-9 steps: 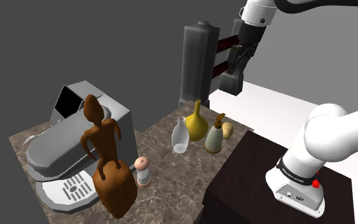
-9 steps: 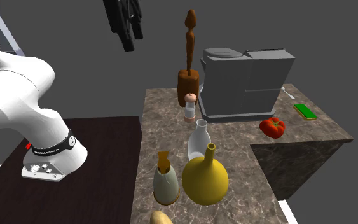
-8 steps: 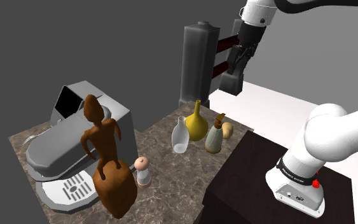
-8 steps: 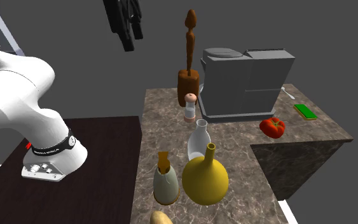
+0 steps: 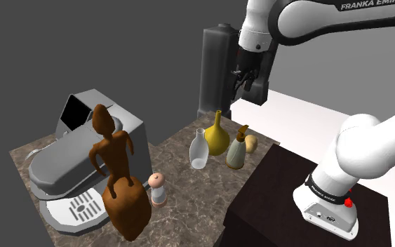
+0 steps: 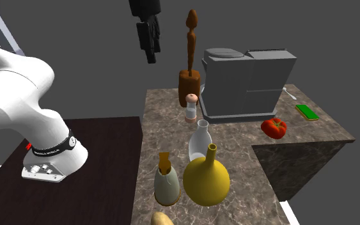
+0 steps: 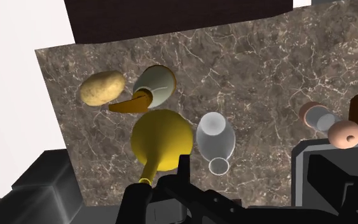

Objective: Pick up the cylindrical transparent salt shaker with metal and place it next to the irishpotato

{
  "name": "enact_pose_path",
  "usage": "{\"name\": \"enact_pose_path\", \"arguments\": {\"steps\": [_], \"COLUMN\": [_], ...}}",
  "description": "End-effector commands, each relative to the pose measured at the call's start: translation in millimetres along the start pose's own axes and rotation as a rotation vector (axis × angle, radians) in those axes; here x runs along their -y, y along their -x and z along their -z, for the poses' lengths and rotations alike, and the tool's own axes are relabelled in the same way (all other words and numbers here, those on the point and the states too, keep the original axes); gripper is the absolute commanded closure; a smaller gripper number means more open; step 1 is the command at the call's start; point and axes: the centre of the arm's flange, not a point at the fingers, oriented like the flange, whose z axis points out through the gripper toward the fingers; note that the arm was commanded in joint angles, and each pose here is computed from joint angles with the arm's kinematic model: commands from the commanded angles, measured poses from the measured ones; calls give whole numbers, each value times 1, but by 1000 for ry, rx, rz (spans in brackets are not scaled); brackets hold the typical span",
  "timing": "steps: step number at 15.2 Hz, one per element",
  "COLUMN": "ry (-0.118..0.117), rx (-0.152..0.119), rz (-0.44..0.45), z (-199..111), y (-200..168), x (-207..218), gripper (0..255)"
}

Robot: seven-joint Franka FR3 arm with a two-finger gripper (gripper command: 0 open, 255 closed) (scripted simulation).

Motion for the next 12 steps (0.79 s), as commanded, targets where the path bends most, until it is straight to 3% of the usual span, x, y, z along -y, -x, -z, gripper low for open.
{"name": "enact_pose_path", "arguments": {"steps": [1,12], "ry": [6,46], "rx": [4,33], "rz": [1,10], "z": [-16,-112], "y": [-8,-50], "x": [20,129], "gripper": [0,0]}}
